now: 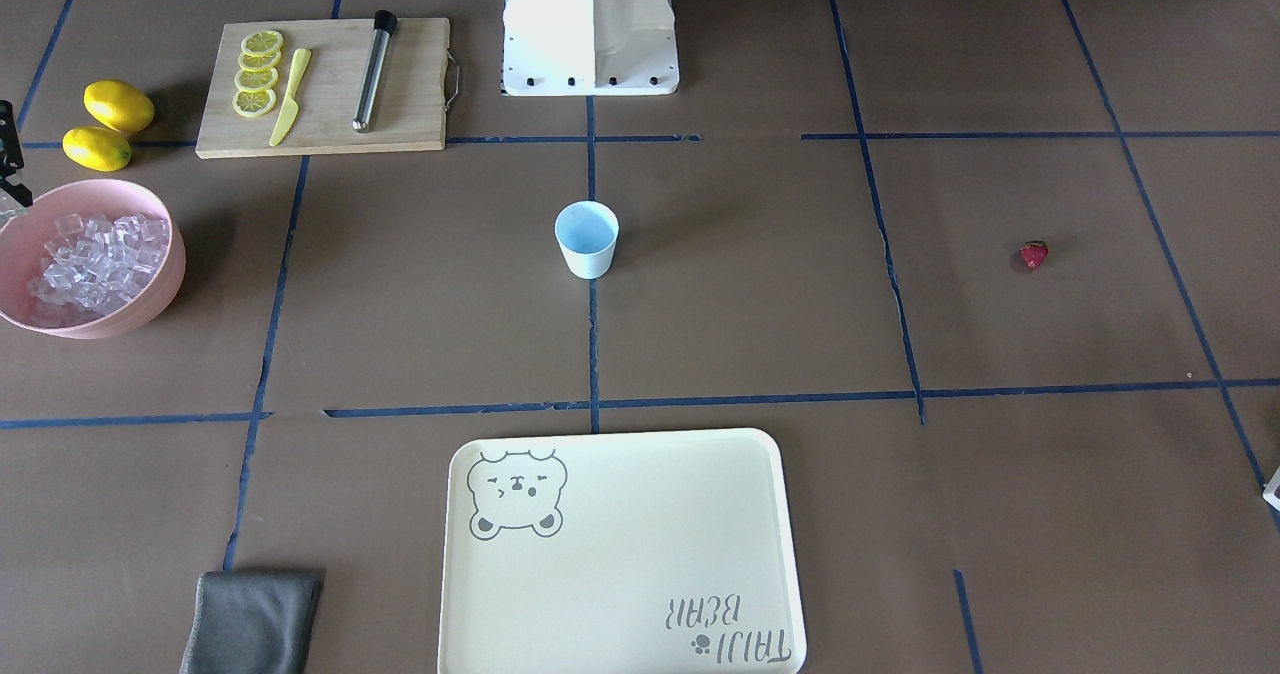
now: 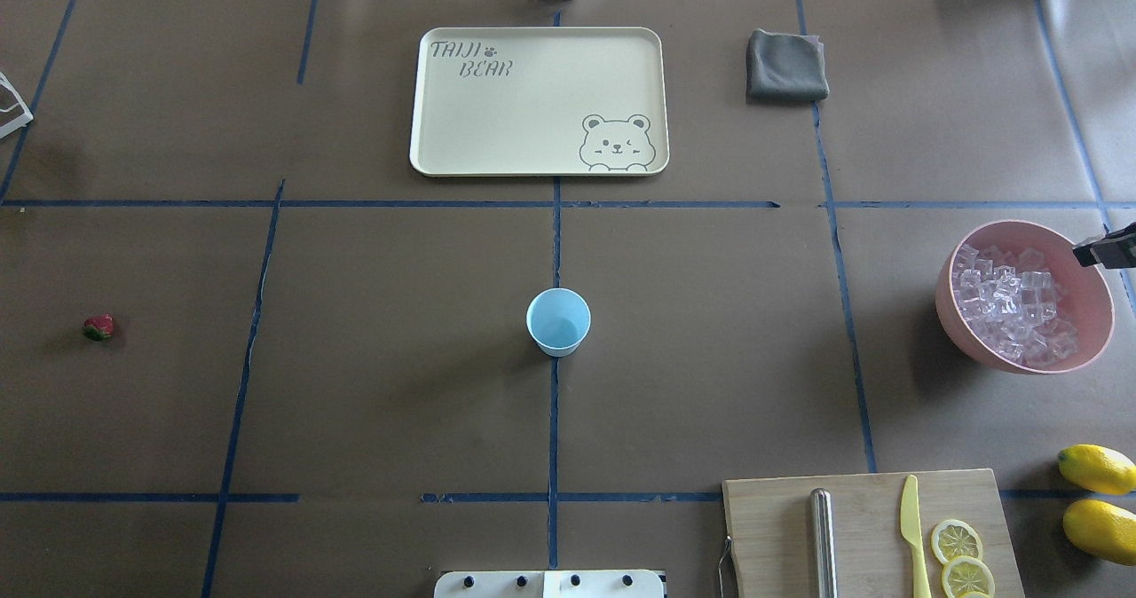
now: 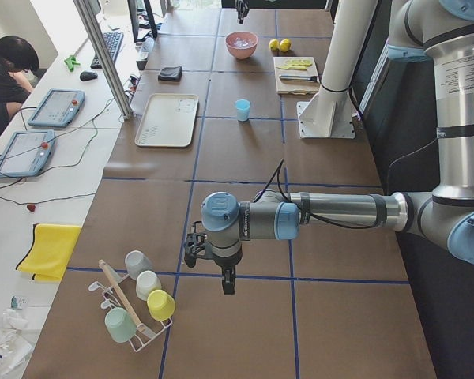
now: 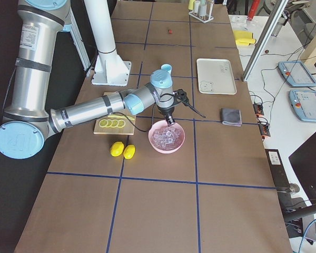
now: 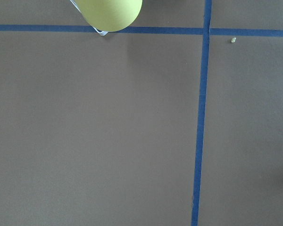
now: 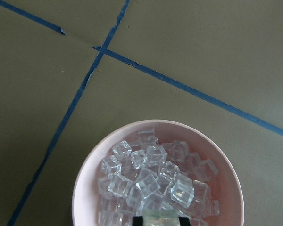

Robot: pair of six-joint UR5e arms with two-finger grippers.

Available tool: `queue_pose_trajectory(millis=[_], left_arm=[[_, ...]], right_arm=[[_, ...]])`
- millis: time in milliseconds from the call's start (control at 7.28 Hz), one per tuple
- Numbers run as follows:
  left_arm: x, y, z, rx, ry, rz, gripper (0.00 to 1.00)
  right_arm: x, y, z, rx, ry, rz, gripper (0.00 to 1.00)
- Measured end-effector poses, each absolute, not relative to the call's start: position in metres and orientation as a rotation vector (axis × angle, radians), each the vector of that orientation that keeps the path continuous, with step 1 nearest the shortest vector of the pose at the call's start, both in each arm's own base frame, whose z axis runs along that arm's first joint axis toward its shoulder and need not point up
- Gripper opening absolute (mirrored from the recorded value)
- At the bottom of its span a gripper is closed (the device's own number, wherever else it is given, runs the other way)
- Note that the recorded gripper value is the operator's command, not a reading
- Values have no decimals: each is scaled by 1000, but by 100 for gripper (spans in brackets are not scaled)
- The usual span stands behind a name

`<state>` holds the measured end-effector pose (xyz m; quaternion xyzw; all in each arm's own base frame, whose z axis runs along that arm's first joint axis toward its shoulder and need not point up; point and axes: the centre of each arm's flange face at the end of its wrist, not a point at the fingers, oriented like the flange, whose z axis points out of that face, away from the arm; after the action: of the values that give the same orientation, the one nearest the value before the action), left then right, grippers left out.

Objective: Put ice and strawberries in cup
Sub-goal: 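Lift the ice cube and carry it with the right gripper over the blue cup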

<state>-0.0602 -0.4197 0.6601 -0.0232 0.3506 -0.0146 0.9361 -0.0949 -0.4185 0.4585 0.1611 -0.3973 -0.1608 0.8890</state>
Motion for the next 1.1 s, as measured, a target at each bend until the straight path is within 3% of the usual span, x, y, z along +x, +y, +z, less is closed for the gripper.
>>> queue_pose_trajectory(millis=[550,1099], left_arm=[[-60,-420,661,-50,716,-32,100],[-59,-419,664,-57,716,-33,100]], right_arm=[[-156,-469,328,309,-980,-133,0],[-325,-439,198,292,-966,-68,0]])
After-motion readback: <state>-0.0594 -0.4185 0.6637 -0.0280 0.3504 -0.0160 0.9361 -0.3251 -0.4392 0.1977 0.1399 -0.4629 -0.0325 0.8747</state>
